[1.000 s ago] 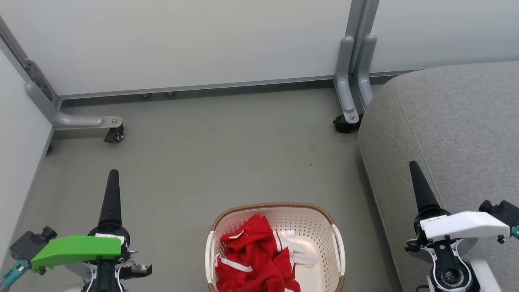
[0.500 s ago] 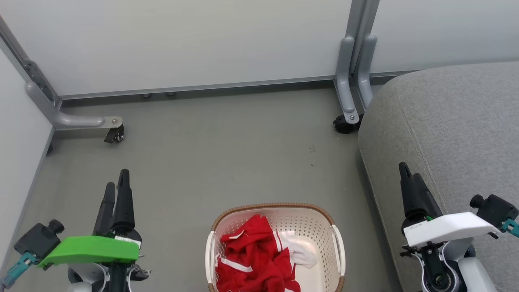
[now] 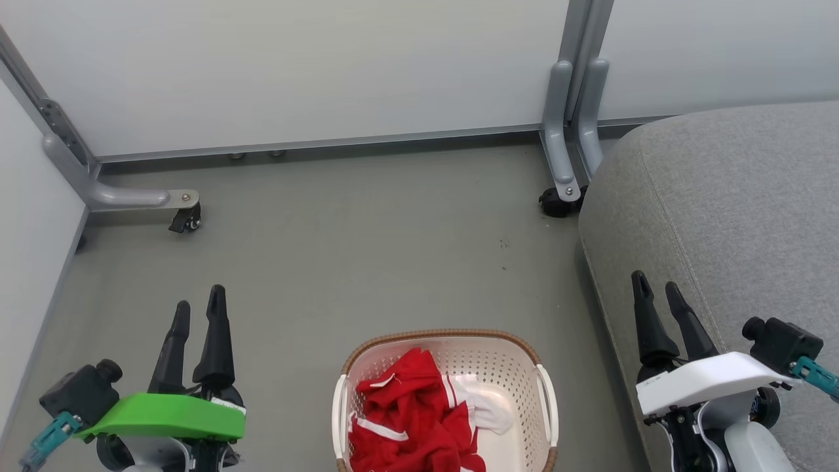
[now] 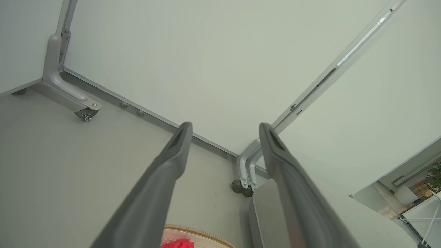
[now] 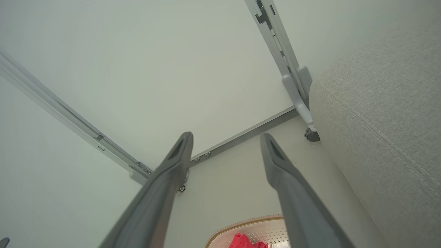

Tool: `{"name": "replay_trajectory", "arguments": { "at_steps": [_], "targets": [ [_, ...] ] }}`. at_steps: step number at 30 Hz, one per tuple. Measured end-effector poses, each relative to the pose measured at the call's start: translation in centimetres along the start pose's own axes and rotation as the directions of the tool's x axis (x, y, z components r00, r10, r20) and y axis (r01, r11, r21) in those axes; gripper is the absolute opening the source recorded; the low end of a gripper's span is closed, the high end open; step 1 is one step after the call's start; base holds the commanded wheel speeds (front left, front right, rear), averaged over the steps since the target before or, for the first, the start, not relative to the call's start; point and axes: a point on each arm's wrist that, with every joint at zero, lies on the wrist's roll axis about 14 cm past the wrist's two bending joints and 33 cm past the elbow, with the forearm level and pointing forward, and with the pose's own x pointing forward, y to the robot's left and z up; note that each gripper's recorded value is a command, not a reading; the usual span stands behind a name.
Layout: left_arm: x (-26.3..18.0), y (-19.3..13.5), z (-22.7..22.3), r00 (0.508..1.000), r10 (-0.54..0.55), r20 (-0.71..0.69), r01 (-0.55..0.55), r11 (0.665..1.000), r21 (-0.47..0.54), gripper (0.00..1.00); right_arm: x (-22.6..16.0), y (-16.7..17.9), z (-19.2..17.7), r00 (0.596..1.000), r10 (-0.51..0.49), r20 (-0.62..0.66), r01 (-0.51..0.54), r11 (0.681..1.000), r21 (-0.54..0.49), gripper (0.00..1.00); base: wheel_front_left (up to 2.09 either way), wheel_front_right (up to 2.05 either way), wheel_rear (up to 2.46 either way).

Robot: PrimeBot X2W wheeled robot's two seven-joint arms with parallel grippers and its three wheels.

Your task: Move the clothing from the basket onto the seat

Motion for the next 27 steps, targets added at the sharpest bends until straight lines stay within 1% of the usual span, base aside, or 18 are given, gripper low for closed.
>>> {"name": "replay_trajectory", "arguments": {
  "at_steps": [6,14,27],
  "targets": [
    [-0.1,-0.3,-0.6,1.000,-0.017,-0.016,0.018,0.997,0.078,1.00,-0.1,0.3,-0.3,1.000,0.013,-0.005,-0.014,0.997,-0.078,1.00,0.00,0.00,0.00],
    [-0.3,-0.2,-1.0,0.999,-0.023,-0.025,0.027,0.984,0.176,1.00,-0.1,0.7,-0.5,0.999,0.033,-0.007,-0.034,0.985,-0.170,1.00,0.00,0.00,0.00],
    [-0.6,0.0,-1.8,0.999,-0.029,-0.044,0.040,0.956,0.291,1.00,-0.2,1.2,-1.3,0.998,0.059,-0.024,-0.064,0.957,-0.285,1.00,0.00,0.00,0.00]
  ]
}}
